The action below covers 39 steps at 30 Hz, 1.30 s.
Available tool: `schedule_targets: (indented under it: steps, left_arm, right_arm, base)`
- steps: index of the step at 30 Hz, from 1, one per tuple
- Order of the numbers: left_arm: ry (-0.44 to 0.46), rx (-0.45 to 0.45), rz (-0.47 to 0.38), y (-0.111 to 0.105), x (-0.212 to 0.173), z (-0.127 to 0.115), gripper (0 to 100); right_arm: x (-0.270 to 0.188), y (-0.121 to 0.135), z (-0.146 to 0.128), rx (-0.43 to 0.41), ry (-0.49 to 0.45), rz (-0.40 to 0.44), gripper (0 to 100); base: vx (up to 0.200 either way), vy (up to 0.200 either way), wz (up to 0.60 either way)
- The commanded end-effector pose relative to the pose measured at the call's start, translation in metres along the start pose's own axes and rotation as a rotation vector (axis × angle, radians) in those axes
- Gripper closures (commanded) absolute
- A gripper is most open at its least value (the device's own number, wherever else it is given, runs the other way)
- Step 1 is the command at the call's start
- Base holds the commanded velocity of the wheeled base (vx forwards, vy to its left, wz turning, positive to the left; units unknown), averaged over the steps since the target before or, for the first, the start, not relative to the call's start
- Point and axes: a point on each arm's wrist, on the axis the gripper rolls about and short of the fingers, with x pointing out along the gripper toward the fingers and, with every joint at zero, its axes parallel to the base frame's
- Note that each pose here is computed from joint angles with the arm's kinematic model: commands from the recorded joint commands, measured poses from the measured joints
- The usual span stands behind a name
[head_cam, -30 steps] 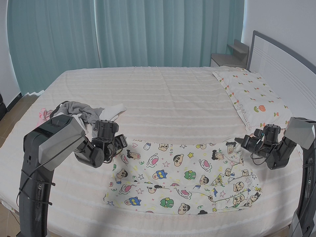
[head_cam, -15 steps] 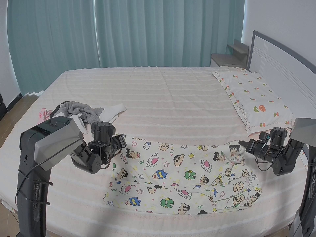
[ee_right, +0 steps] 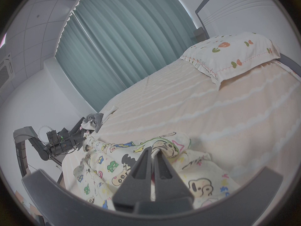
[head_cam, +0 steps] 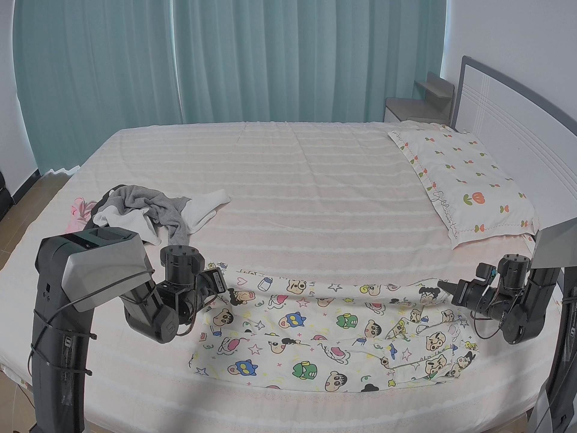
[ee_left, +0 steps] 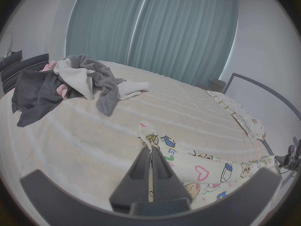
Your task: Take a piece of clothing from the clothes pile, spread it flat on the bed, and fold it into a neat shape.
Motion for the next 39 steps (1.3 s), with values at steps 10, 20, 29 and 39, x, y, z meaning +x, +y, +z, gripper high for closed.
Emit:
schedule_targets:
  steps: [10,20,29,39]
  left_arm:
    - [0.072,0.077,0.011,0.014,-0.027,-0.032,100]
    - [0.159,0.105,0.026,0.02,-0.036,-0.057,100]
    - [0.193,0.113,0.017,0.022,-0.044,-0.064,100]
    - [0.206,0.13,0.019,0.024,-0.047,-0.066,0]
  right_arm:
    - [-0.028,-0.005,-0.044,-0.037,0.14,-0.054,100]
    - [-0.038,-0.005,-0.058,-0.039,0.207,-0.069,100]
    - [-0.043,-0.008,-0.063,-0.032,0.227,-0.085,100]
    - [-0.047,-0.005,-0.066,-0.024,0.246,-0.088,0]
  base:
    - [0.0,0.0,0.0]
    - [0.0,0.0,0.0]
    - [0.0,0.0,0.0]
    - [0.0,0.0,0.0]
